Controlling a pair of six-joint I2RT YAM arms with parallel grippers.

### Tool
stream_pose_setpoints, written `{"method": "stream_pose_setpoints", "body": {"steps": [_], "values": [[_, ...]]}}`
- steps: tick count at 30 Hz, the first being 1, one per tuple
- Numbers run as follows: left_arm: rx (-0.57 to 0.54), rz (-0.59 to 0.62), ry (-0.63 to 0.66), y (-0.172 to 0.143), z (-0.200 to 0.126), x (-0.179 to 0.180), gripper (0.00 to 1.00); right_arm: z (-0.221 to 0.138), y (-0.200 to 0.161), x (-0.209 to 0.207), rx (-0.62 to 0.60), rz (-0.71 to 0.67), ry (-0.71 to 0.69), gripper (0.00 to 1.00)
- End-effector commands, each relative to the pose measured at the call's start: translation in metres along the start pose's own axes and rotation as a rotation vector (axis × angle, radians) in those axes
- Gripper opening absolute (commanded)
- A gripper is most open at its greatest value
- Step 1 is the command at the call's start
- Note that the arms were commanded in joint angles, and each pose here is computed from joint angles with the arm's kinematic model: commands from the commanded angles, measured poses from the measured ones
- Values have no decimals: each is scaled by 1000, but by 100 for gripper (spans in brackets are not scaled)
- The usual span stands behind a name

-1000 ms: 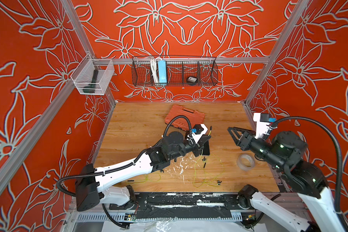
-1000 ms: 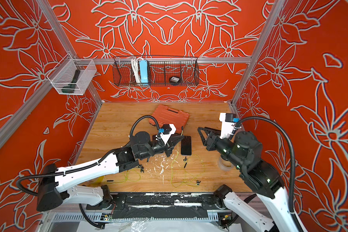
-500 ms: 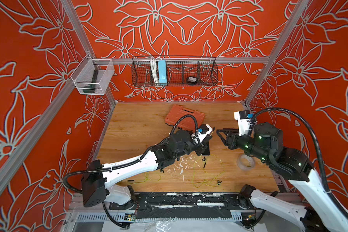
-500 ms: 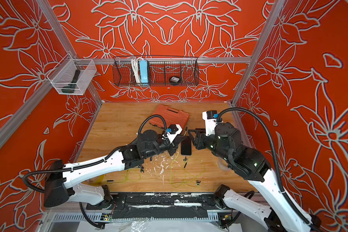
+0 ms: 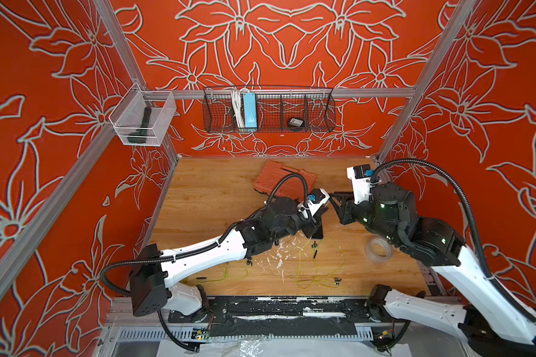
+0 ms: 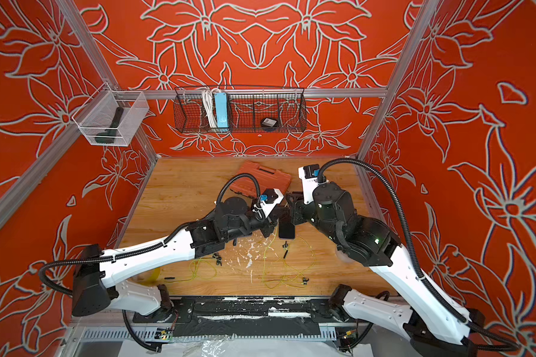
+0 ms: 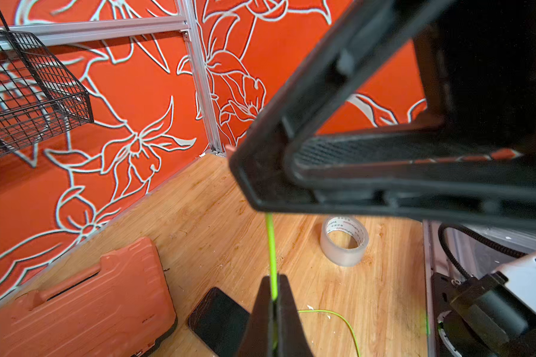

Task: Plug wired earphones into phones
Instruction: Pick up the wired earphone from the center of the board.

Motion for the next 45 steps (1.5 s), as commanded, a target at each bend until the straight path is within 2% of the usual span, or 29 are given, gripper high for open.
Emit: {"method": "stream_pose_setpoints", "body": {"steps": [1,3,12,18,28,29,30,32,33,34,36,38,41,43,45], "values": [[-9,1,4,7,-3,1,0,0,9,3,-37,-26,-23,20],[-13,2,7,7,-5,2,0,2,7,2,-32,-36,-39,16],[-12,5,13,6,-3,2,0,1,3,-6,-36,-26,-93,15],[-15,3,7,5,-3,1,0,4,1,-7,-36,-13,-94,8],[-16,4,23,6,-2,4,0,3,-4,1,-33,67,-15,0],[-18,3,21,6,-3,3,7,3,-4,1,-35,74,-8,0],[-23,-1,14,8,-4,3,21,2,-5,2,-37,81,0,0],[-38,-3,-5,12,-8,0,39,0,-5,3,-48,92,23,0],[-45,-4,-10,13,-10,0,52,-1,-5,4,-53,96,44,0],[-48,-3,-14,13,-12,-1,59,-4,-5,7,-55,101,75,0],[-55,-3,-27,12,-16,-3,66,-10,-6,13,-57,98,139,0],[-73,-2,-58,16,-23,-6,69,-18,-6,16,-61,88,184,0],[-135,-16,-145,29,-39,-15,68,-32,-11,21,-59,60,278,0],[-210,-38,-236,42,-57,-24,63,-44,-15,28,-56,39,378,0],[-285,-44,-366,54,-76,-40,55,-62,-18,40,-63,15,518,0]]}}
Point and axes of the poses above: each gripper's point midway between its finger pads, its own z axis out along the fingers, its own x axis along the line the jaws close on, y = z × x, the point moved 3 cm from there along -z, back along the fingers, and after that the axes turned 10 degrees about z, right-handed, at the moved point
